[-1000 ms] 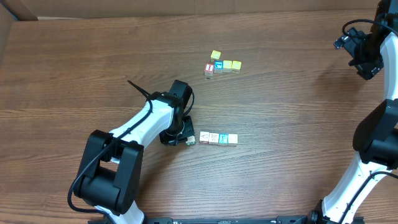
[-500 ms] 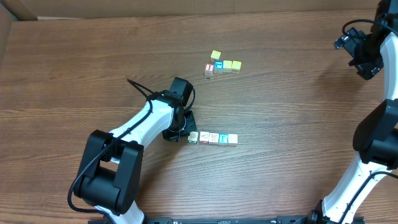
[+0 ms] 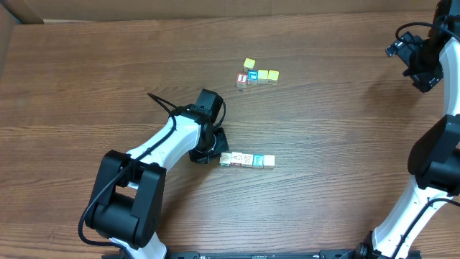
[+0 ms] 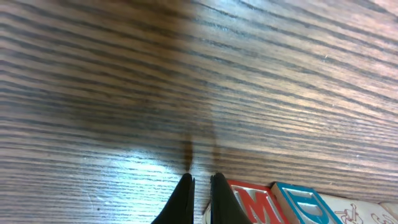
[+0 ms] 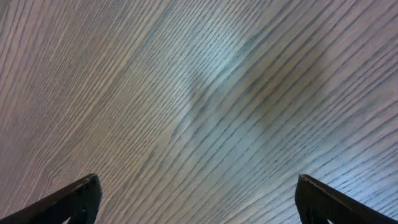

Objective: Flip 5 blocks

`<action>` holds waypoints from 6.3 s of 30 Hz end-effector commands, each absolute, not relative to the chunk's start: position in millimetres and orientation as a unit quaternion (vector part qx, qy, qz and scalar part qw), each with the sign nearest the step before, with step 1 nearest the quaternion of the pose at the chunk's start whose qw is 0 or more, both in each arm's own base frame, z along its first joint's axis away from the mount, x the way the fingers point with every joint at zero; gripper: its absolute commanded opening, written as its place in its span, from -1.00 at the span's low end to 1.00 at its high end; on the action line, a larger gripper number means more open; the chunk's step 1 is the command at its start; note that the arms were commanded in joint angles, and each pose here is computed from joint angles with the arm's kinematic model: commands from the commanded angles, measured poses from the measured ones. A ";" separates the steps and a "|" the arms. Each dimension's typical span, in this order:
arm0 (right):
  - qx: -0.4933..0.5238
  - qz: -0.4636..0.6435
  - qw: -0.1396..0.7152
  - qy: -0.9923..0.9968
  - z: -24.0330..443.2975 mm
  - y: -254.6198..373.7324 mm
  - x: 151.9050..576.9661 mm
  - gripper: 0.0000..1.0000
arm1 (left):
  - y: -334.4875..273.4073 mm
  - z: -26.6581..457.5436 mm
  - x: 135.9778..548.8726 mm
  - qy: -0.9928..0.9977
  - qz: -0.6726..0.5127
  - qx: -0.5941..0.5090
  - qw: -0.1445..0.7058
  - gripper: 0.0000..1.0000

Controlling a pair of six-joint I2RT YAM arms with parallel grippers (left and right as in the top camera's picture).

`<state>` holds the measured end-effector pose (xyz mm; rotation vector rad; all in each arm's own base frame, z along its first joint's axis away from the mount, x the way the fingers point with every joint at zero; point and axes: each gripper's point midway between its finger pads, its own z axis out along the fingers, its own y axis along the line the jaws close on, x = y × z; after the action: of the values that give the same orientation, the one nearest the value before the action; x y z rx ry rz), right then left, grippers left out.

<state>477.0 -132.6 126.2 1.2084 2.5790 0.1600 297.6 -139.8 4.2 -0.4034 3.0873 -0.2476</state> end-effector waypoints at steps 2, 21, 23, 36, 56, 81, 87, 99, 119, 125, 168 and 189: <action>0.416 0.057 0.164 0.893 142.9 -134.8 478.3 1.00 | -138.3 22.8 320.7 0.987 -0.070 -0.137 0.040 -0.92; 0.416 0.057 0.164 0.893 142.9 -134.8 478.3 1.00 | -208.7 40.6 349.5 0.990 -0.099 -0.010 0.100 -0.92; 0.416 0.057 0.164 0.893 142.9 -134.8 478.3 1.00 | -208.5 30.8 345.0 0.992 -0.084 -0.006 0.090 -0.92; 0.416 0.057 0.164 0.893 142.9 -134.9 478.2 1.00 | -201.7 24.2 324.8 0.996 -0.073 -0.015 0.042 -0.92; 0.416 0.057 0.164 0.893 142.9 -134.8 478.3 1.00 | -201.1 23.3 306.8 0.997 -0.078 -0.015 0.002 -0.92; 0.416 0.057 0.164 0.893 142.9 -134.8 478.3 1.00 | -199.0 33.2 306.9 0.997 -0.076 -0.017 0.003 -0.92; 0.416 0.057 0.164 0.893 142.9 -134.9 478.2 1.00 | -204.6 63.9 332.4 0.995 -0.092 -0.023 0.037 -0.92; 0.416 0.057 0.163 0.893 142.9 -134.8 478.2 1.00 | -186.3 116.1 374.8 0.991 -0.076 -0.044 0.100 -0.92; 0.416 0.057 0.163 0.893 142.9 -134.9 478.2 1.00 | -102.3 112.4 381.4 0.989 0.026 -0.115 0.094 -0.92; 0.416 0.057 0.164 0.893 142.9 -134.9 478.2 1.00 | -92.0 110.8 371.1 0.989 0.036 -0.122 0.070 -0.92; 0.416 0.057 0.164 0.893 142.9 -134.8 478.3 1.00 | -97.6 115.6 346.8 0.996 0.027 -0.085 0.015 -0.92; 0.410 0.104 0.184 0.887 149.5 -124.4 494.6 1.00 | -99.2 131.2 323.7 0.999 -0.019 -0.032 -0.022 -0.92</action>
<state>496.9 -136.2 133.7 1.1670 2.5031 0.1928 320.5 -96.2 105.1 -0.1322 3.2482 0.0459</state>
